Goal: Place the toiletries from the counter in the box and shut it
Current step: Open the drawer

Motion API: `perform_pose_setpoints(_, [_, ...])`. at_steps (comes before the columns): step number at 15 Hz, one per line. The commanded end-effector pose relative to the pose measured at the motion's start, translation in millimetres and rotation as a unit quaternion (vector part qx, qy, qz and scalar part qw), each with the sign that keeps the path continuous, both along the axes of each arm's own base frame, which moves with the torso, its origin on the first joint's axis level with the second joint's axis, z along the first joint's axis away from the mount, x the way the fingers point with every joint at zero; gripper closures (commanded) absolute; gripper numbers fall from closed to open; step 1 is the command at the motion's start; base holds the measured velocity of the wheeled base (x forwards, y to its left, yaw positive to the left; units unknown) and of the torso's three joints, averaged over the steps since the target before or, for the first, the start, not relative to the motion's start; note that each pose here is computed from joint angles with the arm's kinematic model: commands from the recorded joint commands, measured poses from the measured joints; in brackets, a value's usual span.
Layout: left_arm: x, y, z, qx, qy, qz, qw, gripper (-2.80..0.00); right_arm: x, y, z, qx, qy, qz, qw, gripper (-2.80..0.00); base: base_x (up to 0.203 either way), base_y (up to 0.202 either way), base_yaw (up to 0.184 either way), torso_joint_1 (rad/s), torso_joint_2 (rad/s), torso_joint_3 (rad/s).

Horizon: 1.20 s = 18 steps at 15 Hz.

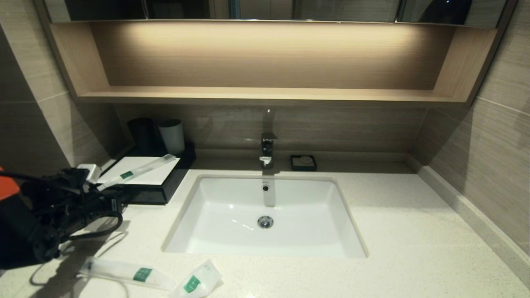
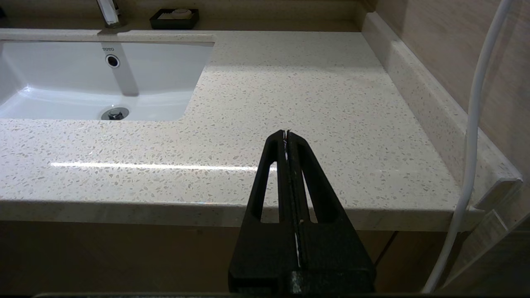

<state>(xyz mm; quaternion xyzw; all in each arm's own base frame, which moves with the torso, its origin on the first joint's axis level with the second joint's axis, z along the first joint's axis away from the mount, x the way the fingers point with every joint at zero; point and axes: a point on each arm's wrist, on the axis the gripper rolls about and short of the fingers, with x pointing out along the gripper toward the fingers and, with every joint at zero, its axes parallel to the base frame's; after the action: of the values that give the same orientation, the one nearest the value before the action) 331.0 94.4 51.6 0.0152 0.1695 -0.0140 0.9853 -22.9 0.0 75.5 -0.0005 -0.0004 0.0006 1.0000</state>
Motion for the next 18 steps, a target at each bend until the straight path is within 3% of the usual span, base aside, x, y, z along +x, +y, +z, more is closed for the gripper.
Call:
perform_pose_setpoints(1, [0.9, 0.3, -0.2, 0.001, -0.003, -0.001, 1.0, 0.0, 0.2, 0.0, -0.4, 0.0, 0.001, 0.0, 1.0, 0.0, 0.0, 0.0, 0.0, 0.0, 0.0, 0.0])
perform_pose_setpoints(6, [1.3, -0.1, 3.1, 0.005, -0.019, -0.002, 0.9998, 0.0, 0.2, 0.0, -0.4, 0.0, 0.001, 0.0, 1.0, 0.0, 0.0, 0.0, 0.0, 0.0, 0.0, 0.0])
perform_pose_setpoints(18, [3.2, -3.5, -0.4, 0.004, -0.017, -0.007, 0.9998, 0.0, 0.2, 0.0, -0.4, 0.0, 0.001, 0.0, 1.0, 0.0, 0.0, 0.0, 0.0, 0.0, 0.0, 0.0])
